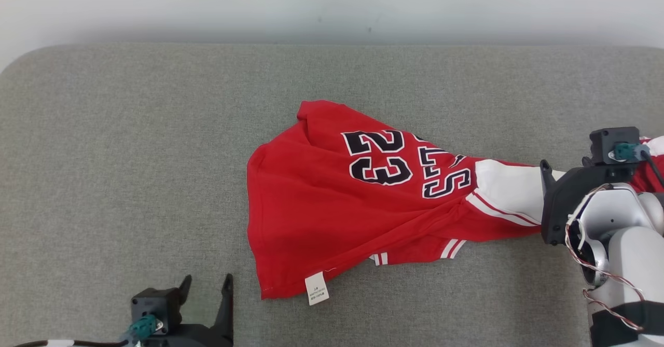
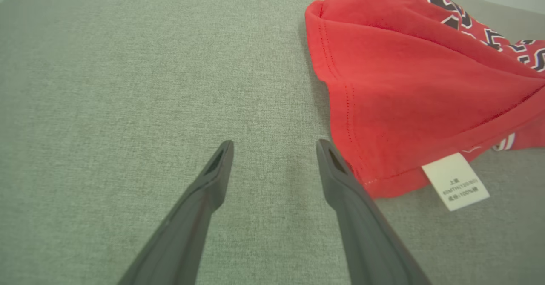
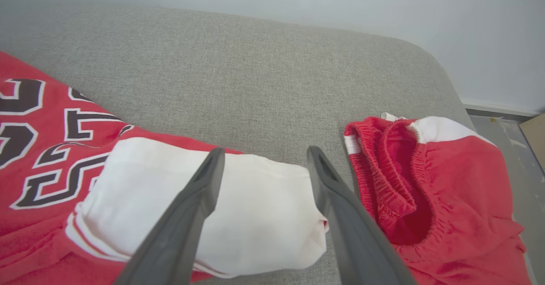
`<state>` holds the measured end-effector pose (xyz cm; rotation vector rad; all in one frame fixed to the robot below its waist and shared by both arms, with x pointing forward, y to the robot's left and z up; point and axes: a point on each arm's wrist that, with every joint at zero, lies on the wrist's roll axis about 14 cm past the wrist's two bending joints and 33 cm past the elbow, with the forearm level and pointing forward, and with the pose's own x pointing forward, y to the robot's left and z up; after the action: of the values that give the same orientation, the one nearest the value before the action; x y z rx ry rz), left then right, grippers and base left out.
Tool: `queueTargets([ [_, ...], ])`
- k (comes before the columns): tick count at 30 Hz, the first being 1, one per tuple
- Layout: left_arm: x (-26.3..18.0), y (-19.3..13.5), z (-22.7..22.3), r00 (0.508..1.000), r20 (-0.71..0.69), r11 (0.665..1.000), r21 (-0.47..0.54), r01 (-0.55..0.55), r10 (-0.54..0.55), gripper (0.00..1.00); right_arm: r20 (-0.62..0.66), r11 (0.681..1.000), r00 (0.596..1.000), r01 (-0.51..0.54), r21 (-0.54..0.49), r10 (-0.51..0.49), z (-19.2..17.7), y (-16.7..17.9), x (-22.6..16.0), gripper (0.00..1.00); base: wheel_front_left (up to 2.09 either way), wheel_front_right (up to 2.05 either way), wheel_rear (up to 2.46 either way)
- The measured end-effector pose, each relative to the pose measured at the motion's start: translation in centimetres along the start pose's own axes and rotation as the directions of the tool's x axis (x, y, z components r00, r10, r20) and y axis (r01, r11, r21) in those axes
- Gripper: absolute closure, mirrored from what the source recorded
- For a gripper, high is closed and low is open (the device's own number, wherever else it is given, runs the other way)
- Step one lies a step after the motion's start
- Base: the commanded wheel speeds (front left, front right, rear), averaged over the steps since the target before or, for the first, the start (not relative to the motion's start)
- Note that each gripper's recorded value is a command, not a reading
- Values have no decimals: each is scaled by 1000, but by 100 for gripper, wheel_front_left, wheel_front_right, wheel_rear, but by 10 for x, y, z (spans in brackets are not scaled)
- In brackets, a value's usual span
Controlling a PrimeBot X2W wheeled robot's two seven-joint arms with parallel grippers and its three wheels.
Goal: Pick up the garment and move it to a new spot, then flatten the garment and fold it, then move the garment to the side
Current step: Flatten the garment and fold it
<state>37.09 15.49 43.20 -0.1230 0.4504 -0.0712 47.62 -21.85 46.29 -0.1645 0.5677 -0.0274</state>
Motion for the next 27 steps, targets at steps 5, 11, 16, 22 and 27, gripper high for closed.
queueTargets([
  [5, 0, -13, -8, 998, -41, 999, -13, 53, -53, 0, 29, 1000, 1000, 2, 28, -3, 6, -4, -16, 0, 0, 0, 0],
  [11, 9, -30, -14, 988, -96, 992, 13, 124, -122, 0, 52, 999, 999, 15, 47, -17, 14, -12, -29, 0, 0, 0, 0],
  [16, 14, -47, -20, 974, -135, 981, 31, 190, -185, 0, 31, 998, 999, 26, 58, -28, 6, -17, -33, 0, 0, 0, 0],
  [22, 15, -55, -32, 958, -203, 975, 47, 217, -203, 0, 19, 997, 999, 30, 69, -32, 1, -18, -33, 0, 0, 0, 0],
  [27, 12, -65, -32, 952, -208, 968, 60, 243, -226, 0, 5, 997, 1000, 30, 72, -31, -3, -18, -32, 0, 0, 0, 0],
])
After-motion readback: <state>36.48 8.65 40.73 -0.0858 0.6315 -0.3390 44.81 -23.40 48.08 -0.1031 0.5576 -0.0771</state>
